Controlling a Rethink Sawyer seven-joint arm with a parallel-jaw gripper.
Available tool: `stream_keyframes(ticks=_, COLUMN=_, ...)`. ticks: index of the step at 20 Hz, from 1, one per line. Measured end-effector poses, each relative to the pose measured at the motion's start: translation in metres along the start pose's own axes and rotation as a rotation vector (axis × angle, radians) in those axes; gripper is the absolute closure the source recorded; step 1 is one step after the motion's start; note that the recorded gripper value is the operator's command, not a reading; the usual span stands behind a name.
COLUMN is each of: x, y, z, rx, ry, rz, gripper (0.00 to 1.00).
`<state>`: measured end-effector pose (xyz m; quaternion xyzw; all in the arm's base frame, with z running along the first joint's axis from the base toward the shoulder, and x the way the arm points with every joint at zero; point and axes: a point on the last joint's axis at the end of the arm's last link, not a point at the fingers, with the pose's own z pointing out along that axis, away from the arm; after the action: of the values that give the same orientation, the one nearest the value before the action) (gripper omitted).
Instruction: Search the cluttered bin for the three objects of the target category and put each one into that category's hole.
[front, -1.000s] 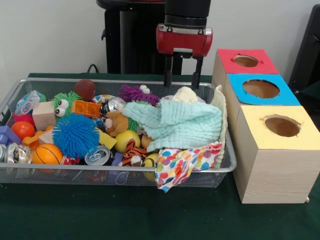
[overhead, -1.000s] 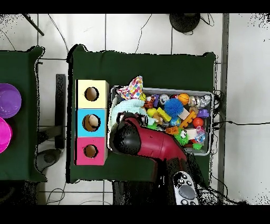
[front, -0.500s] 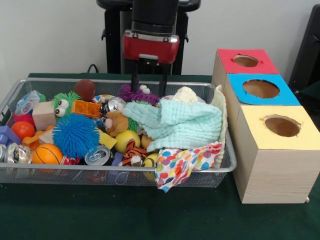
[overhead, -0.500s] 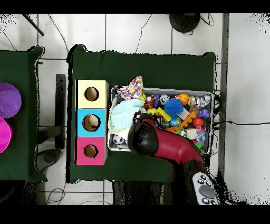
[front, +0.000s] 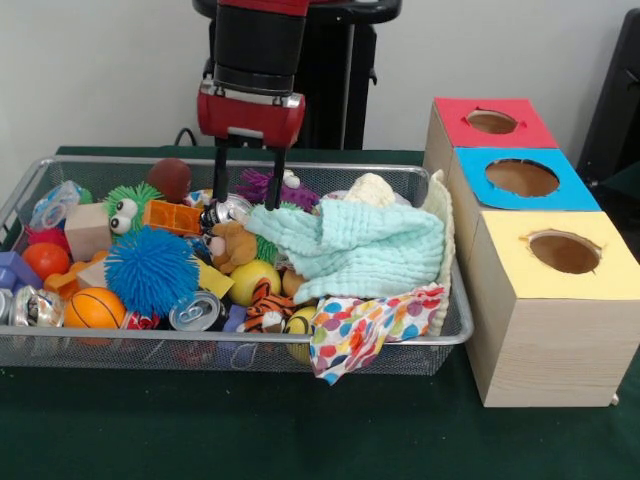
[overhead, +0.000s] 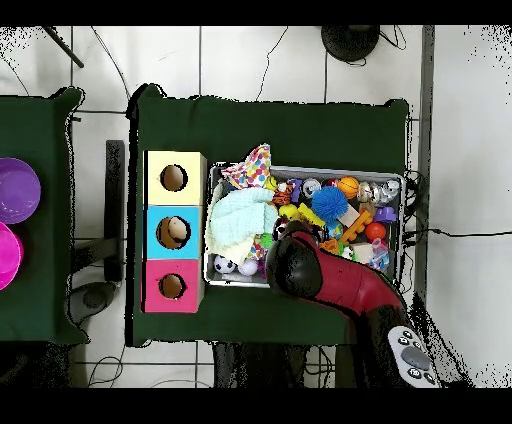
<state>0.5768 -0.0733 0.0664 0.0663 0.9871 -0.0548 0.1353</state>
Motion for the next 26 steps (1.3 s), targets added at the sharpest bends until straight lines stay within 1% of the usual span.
stream_keyframes(ticks=5, x=0.009, y=0.002, z=0.007, rx=-0.003, ry=0.017, rz=-0.023, gripper=0.00)
stream_keyframes(ticks=11, x=0.016, y=0.004, z=0.012, rx=-0.006, ry=0.029, rz=-0.036, gripper=0.00)
stream_keyframes(ticks=15, x=0.020, y=0.004, z=0.015, rx=-0.005, ry=0.028, rz=-0.048, gripper=0.00)
stream_keyframes(ticks=22, x=0.019, y=0.003, z=0.017, rx=0.009, ry=-0.015, rz=-0.071, gripper=0.00)
stream_keyframes(ticks=26, x=0.019, y=0.001, z=0.017, rx=0.013, ry=-0.028, rz=-0.086, gripper=0.00)
